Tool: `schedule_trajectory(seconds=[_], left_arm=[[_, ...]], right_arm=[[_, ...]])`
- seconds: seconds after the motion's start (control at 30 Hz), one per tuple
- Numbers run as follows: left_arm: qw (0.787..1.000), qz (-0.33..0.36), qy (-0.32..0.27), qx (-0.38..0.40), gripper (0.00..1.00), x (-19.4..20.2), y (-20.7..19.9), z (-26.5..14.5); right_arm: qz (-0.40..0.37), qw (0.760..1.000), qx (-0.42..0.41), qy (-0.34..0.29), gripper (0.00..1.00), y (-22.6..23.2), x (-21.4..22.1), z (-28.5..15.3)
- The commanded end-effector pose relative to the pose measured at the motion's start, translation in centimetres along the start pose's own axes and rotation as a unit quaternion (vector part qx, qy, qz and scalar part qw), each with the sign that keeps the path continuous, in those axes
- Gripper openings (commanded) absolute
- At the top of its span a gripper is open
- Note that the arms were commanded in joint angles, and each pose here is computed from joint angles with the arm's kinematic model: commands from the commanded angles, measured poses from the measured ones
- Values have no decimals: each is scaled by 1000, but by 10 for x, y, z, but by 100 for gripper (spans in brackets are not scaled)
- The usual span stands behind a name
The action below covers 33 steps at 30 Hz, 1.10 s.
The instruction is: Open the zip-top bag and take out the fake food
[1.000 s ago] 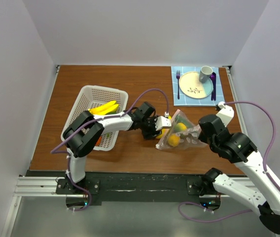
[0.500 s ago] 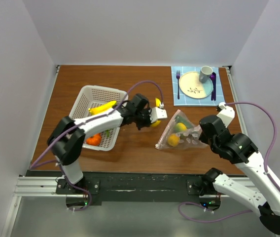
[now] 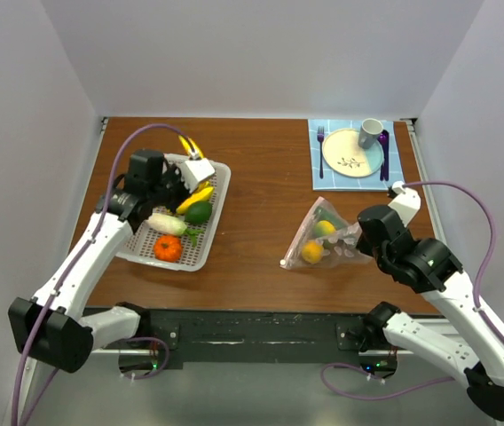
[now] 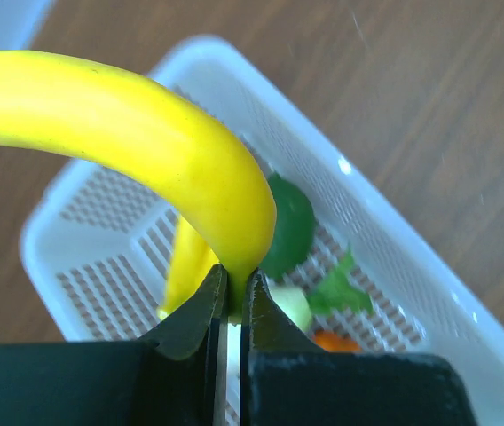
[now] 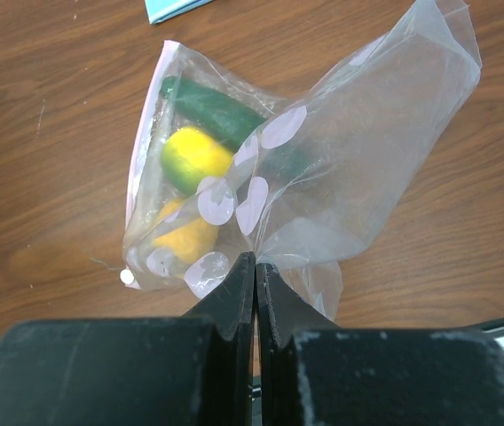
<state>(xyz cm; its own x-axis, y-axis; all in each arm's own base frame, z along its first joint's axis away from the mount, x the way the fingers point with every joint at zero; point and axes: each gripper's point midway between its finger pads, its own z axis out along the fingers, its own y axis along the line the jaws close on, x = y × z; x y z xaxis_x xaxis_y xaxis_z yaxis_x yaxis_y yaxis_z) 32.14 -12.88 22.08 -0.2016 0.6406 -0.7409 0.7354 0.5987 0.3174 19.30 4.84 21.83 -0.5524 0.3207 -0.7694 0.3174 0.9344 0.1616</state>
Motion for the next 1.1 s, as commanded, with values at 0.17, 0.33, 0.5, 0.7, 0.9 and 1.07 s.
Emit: schedule_trajectory(seconds=[0.17, 0.33, 0.5, 0.7, 0.9, 1.07], left_arm=[[994, -51, 85, 45, 0, 99, -23, 10], [994, -74, 66, 40, 85, 87, -16, 18], [992, -97, -15, 76, 100, 23, -19, 13], [984, -50, -44, 163, 100, -27, -102, 34], [977, 3, -4, 214, 100, -16, -160, 69], [974, 7, 7, 226, 100, -4, -177, 91]], right_arm=[[13, 999, -34, -20, 0, 21, -21, -6], [3, 999, -42, -29, 0, 28, -36, -13], [-9, 997, -65, -43, 0, 48, -67, -27], [-6, 991, -121, -58, 0, 85, -108, -51], [3, 986, -162, -49, 0, 103, -112, -60], [6, 980, -191, -45, 0, 119, -112, -63]])
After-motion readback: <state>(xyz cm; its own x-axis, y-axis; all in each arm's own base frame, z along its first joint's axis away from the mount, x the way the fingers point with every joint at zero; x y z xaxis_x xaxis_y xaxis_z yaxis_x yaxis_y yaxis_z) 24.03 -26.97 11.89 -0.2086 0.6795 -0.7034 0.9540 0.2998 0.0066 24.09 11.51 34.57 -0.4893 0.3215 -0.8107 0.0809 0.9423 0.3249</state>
